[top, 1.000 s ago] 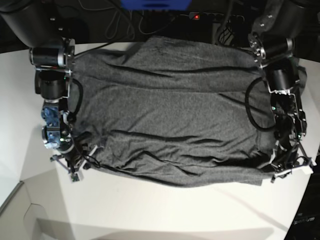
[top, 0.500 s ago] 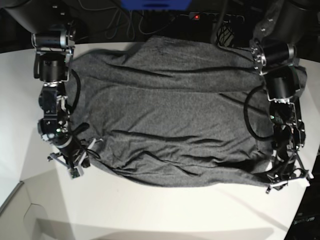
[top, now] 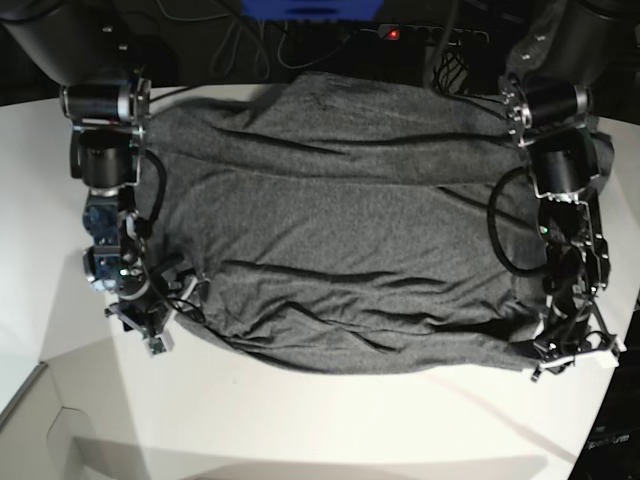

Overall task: Layout the t-shirt on the table in an organized manner, then fold the t-shirt properly
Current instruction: 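Grasp the hem corners with both grippers, then pull the held hem with both grippers away from the collar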

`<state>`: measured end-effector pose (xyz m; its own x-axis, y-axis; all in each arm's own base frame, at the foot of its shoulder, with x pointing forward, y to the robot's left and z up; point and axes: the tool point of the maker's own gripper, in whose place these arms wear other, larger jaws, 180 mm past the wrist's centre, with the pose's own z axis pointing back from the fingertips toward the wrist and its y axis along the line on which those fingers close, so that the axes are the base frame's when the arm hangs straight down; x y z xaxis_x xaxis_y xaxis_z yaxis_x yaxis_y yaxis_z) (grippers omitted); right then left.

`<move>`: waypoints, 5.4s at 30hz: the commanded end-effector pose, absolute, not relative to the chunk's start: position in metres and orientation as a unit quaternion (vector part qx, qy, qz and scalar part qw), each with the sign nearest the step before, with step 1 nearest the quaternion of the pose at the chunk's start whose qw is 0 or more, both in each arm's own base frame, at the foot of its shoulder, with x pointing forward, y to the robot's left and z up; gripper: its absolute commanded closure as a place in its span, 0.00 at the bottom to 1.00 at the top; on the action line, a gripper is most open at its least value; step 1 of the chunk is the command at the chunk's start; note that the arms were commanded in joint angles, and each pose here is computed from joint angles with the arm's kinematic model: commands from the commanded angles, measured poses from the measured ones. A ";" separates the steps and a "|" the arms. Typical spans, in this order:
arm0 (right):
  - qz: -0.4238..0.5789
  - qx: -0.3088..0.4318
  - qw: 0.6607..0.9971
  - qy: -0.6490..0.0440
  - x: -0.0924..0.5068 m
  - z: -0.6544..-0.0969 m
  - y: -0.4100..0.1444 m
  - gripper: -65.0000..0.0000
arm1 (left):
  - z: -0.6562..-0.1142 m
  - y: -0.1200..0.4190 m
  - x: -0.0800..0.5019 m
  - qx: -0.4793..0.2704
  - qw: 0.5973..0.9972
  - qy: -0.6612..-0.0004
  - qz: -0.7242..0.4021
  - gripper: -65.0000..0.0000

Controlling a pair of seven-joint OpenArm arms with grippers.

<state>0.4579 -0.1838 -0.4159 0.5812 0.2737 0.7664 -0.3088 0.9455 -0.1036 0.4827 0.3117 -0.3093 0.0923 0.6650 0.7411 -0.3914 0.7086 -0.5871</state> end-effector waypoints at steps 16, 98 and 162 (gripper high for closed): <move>0.157 0.015 0.858 -0.489 0.486 -0.377 -0.193 0.34 | -0.283 0.318 0.492 -0.122 0.709 -0.597 0.355 1.00; 0.135 -0.006 0.829 -0.542 0.439 -0.369 -0.210 1.00 | -0.294 0.314 0.501 -0.136 0.735 -0.561 0.357 0.99; 0.163 -0.010 0.760 -0.629 0.373 -0.290 -0.147 0.46 | -0.346 0.227 0.542 -0.075 0.801 -0.540 0.248 0.47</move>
<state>0.3672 -0.1488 -0.3063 0.2095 0.2703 0.9397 -0.2412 0.9456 -0.2182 0.5229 0.2223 -0.3791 0.3657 0.4885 0.7923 -0.3440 0.8619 -0.3726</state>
